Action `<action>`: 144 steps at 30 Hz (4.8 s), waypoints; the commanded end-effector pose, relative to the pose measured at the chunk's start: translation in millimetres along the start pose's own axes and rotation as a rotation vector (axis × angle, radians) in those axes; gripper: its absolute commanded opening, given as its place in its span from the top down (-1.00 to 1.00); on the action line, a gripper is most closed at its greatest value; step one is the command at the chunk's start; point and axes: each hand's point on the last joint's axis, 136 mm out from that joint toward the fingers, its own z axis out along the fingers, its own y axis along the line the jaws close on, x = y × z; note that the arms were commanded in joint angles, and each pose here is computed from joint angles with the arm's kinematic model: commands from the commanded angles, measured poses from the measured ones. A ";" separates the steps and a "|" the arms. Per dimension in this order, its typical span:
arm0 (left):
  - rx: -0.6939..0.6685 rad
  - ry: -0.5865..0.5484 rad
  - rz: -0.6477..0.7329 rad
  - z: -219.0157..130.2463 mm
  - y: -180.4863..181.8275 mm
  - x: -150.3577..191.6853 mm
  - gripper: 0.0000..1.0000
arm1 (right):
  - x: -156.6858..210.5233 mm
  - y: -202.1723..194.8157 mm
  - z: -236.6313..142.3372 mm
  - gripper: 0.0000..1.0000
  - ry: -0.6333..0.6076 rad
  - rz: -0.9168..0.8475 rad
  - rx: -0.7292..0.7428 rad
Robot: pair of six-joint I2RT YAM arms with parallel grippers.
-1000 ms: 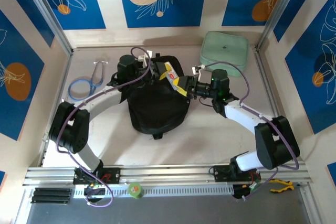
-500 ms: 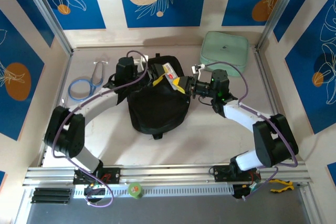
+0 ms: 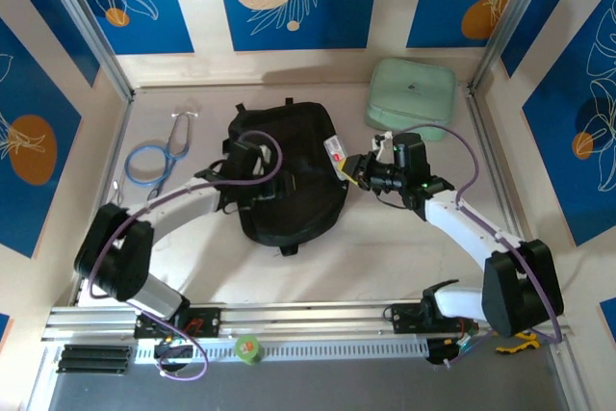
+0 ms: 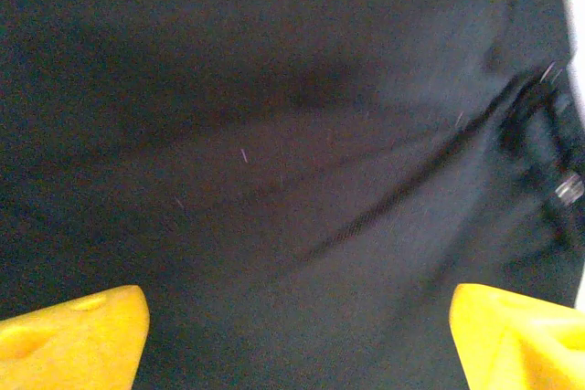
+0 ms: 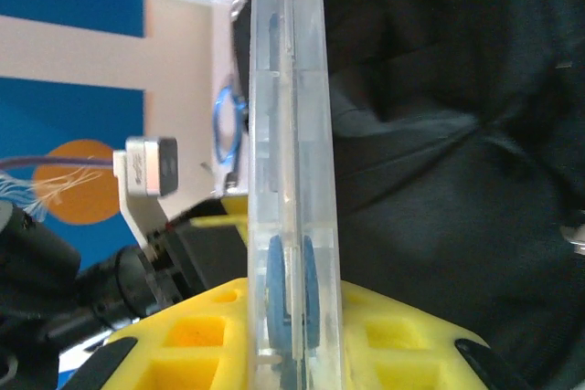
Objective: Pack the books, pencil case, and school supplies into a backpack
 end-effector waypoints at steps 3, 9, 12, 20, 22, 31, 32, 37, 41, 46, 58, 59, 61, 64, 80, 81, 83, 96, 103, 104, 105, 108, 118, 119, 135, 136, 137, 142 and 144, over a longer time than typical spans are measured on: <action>-0.028 0.108 0.077 36.8 -19.5 38.9 -0.67 | -13.8 -7.1 -25.0 0.72 -0.066 -0.040 0.089; 0.012 0.169 0.136 62.2 -69.3 61.1 -0.68 | -22.9 -19.6 -43.7 0.72 -0.119 -0.016 0.126; 0.091 0.203 0.174 68.8 -106.1 72.6 -0.69 | -26.8 -25.3 -52.2 0.71 -0.143 0.001 0.137; 0.264 0.194 0.259 37.3 -178.1 67.0 -0.72 | -21.5 -38.4 -58.4 0.72 -0.142 0.024 0.148; 0.268 0.147 0.275 17.4 -179.0 50.3 -0.73 | -18.0 -38.6 -56.5 0.72 -0.125 0.017 0.139; -0.102 0.054 0.371 -27.1 -87.1 -32.4 -0.46 | 9.4 -12.0 -26.5 0.72 0.017 -0.073 0.040; -0.148 0.052 0.369 -29.4 -75.5 -39.9 -0.39 | 12.5 -6.1 -21.3 0.71 0.037 -0.084 0.028; -0.178 0.013 0.277 -34.4 -43.4 -66.4 -0.30 | 26.8 10.2 15.5 0.71 0.140 -0.079 0.049; -0.181 -0.006 0.231 -34.5 -31.2 -74.6 -0.29 | 31.9 18.9 46.9 0.72 0.208 -0.035 0.107; -0.173 0.004 0.196 -29.2 -23.2 -73.4 -0.32 | 30.4 -3.9 65.6 0.74 0.215 0.115 0.310; -0.195 0.041 0.202 -17.3 -14.0 -70.3 -0.42 | 41.3 -34.0 28.6 0.85 0.117 0.221 0.580; -0.194 0.042 0.207 -17.1 -14.3 -71.0 -0.42 | 42.8 -36.3 26.0 0.85 0.116 0.228 0.575; -0.192 0.050 0.217 -15.7 -16.5 -71.4 -0.42 | 45.2 -42.8 23.2 0.85 0.120 0.247 0.570; -0.184 0.054 0.228 -14.1 -20.1 -73.1 -0.42 | 48.3 -55.7 25.3 0.87 0.143 0.283 0.547; -0.117 0.123 0.578 14.7 -77.4 -56.5 -0.22 | 63.5 -103.1 22.8 0.89 0.184 0.335 0.462; -0.122 0.135 0.595 21.8 -77.6 -55.5 -0.18 | 63.7 -105.2 21.1 0.89 0.185 0.341 0.465; -0.143 0.169 0.599 35.1 -74.6 -55.6 -0.06 | 63.6 -106.3 19.6 0.90 0.204 0.357 0.457; -0.357 0.227 0.686 84.5 -57.5 -50.9 -0.10 | 68.7 -113.6 19.5 0.92 0.226 0.390 0.464; -0.466 0.234 0.657 90.4 -33.0 -48.5 0.06 | 70.4 -118.1 17.7 0.92 0.223 0.401 0.474; -0.478 0.225 0.655 89.2 -32.1 -50.4 0.14 | 70.1 -118.3 17.6 0.93 0.222 0.403 0.474; -0.490 0.215 0.653 88.5 -30.5 -52.8 0.19 | 70.2 -119.4 17.2 0.93 0.221 0.404 0.476; -0.491 0.198 0.655 86.6 -32.5 -56.5 0.37 | 69.2 -120.2 16.8 0.93 0.214 0.405 0.477; -0.249 0.119 0.547 50.4 -70.8 -75.1 0.87 | 60.2 -106.6 20.8 0.93 0.200 0.284 0.394; -0.217 0.113 0.537 45.1 -73.9 -76.9 0.88 | 58.1 -102.1 21.4 0.92 0.200 0.248 0.372; -0.116 0.107 0.551 26.7 -86.4 -70.8 0.89 | 42.0 -41.8 56.2 0.90 0.287 0.055 -0.001; -0.101 0.108 0.547 24.9 -89.2 -70.0 0.89 | 40.4 -39.7 59.9 0.90 0.290 0.057 -0.021; -0.086 0.105 0.543 22.2 -92.1 -70.3 0.88 | 38.8 -39.1 63.7 0.89 0.291 0.061 -0.035; -0.056 0.088 0.523 15.1 -95.2 -73.0 0.86 | 20.5 -37.1 85.8 0.86 0.251 0.082 -0.042; -0.048 0.092 0.504 16.6 -91.9 -73.4 0.86 | 7.9 -37.2 93.6 0.81 0.202 0.082 -0.033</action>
